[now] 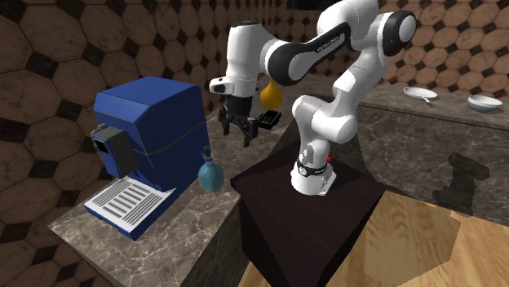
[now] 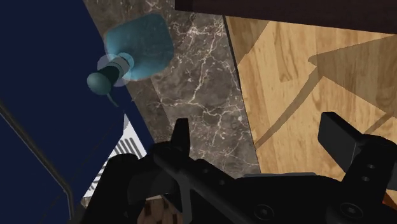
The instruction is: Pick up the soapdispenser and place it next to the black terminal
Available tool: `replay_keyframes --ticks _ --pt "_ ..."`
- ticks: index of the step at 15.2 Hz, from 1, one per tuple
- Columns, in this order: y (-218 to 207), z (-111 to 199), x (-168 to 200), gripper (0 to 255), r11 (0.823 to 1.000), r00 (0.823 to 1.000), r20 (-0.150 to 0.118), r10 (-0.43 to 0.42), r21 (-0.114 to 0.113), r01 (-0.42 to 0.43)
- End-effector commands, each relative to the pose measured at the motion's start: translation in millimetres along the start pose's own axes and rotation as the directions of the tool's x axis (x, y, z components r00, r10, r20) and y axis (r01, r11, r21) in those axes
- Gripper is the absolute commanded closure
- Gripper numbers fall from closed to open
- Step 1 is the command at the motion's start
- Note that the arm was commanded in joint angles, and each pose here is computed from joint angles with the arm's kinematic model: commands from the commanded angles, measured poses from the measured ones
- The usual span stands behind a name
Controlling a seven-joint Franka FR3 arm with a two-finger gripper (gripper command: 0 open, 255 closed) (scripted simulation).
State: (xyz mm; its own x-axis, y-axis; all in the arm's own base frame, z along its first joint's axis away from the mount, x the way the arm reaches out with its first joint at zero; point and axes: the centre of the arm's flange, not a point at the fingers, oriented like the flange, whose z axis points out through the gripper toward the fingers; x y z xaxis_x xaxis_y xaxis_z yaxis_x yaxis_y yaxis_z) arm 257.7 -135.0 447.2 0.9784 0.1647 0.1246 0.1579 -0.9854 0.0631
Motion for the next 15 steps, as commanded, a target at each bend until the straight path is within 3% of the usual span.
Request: replay_keyframes --ticks 1,15 --pt "15.9 16.3 -8.4 0 1.0 1.0 -0.025 0.0 -0.013 0.0" --pt "138.9 139.0 -58.3 0 0.997 0.985 -0.17 0.01 -0.08 -0.024"
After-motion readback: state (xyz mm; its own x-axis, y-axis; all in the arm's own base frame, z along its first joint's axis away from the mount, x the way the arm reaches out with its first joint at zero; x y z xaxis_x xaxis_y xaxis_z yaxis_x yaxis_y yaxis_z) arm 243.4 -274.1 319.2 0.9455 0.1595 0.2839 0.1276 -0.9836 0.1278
